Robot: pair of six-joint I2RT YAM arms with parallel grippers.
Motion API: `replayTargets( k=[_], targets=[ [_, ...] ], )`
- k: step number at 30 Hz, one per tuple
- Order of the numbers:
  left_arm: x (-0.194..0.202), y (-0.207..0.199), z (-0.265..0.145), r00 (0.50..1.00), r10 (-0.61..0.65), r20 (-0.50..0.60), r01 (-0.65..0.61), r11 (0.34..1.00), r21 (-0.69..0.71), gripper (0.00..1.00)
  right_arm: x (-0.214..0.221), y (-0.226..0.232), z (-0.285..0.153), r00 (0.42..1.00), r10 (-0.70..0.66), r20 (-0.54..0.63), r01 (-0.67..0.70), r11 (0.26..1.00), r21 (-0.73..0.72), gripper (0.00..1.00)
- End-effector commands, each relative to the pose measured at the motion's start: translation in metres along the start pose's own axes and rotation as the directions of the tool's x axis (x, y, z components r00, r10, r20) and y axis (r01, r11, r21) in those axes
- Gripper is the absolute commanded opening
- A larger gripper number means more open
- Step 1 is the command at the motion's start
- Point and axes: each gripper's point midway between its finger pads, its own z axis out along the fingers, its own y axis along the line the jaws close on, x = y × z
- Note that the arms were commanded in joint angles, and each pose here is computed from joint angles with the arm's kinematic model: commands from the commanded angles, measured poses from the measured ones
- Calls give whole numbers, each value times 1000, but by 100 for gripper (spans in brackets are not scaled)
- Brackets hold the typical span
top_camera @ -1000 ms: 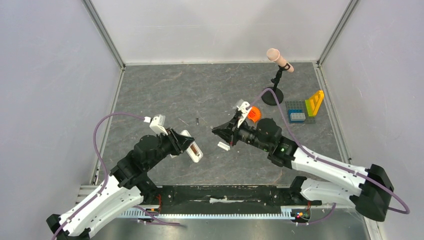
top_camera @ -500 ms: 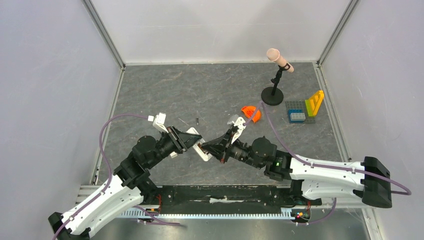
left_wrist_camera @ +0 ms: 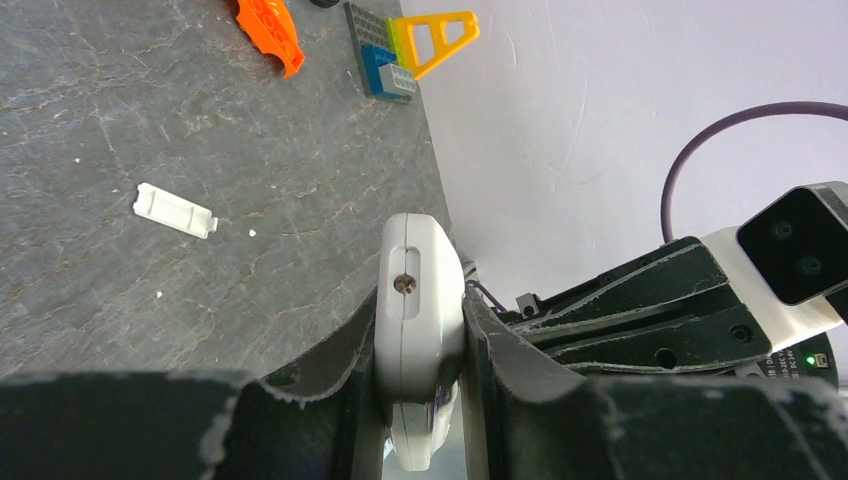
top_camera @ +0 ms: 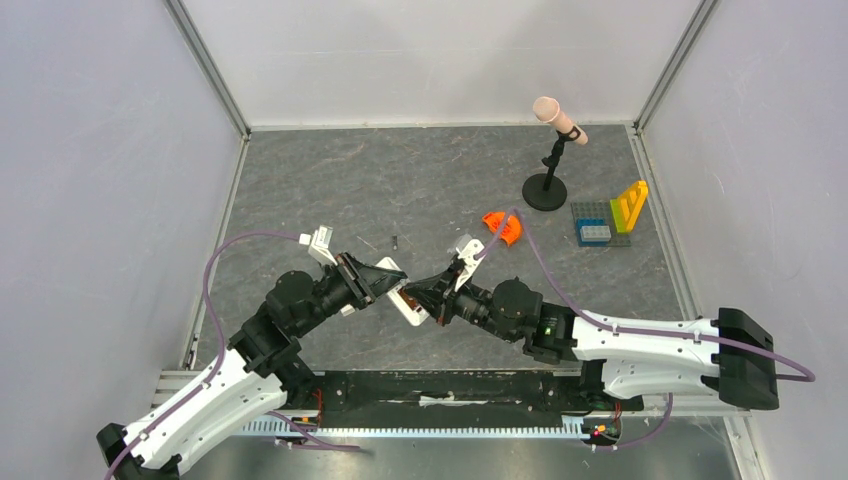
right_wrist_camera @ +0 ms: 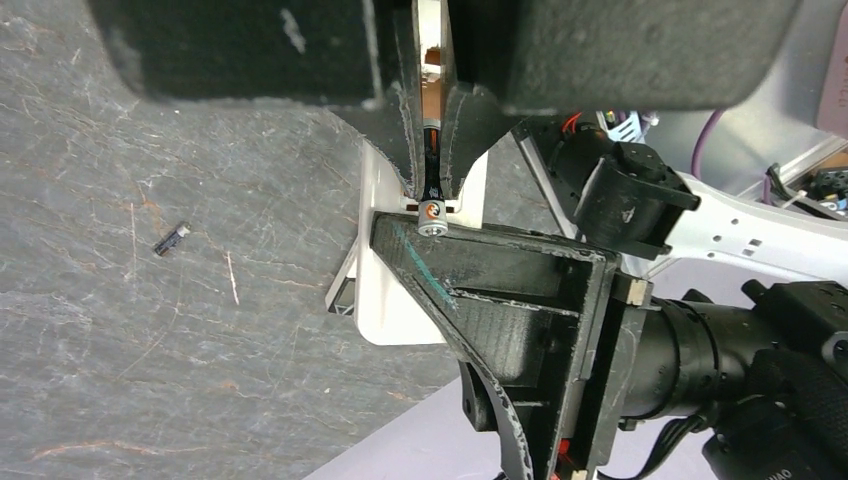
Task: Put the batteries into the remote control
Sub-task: Load the battery into the remote control.
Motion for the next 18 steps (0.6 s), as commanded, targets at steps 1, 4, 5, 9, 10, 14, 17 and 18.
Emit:
replayTargets(
  k=[1,4,5,9,10,14,17,18],
  targets=[
    [-9,-22,-4,998,-50,23,49,997,61,2,-5,-3,3,999,-48,21,48,999,24,0],
    [-10,-24,-4,998,-59,22,58,997,59,2,0,-5,2,998,-67,3,67,997,27,0],
    [-11,-24,-4,998,-57,20,56,997,52,2,2,-6,2,997,-75,-4,75,997,31,0],
    [-12,-22,-4,999,-35,17,34,999,20,2,8,-8,1,994,-106,-35,107,994,34,0],
    [-12,-22,-4,999,-29,15,29,999,16,2,10,-8,1,992,-115,-47,116,993,34,1],
    [-13,-22,-3,999,-31,15,31,999,8,2,19,-10,0,987,-137,-84,140,990,28,1],
    [-13,-22,-3,999,-38,18,38,999,3,2,25,-11,-1,984,-145,-107,149,989,25,1],
    [-14,-22,-3,999,-39,18,39,999,3,2,27,-11,-1,983,-147,-113,150,988,26,1]
  ],
)
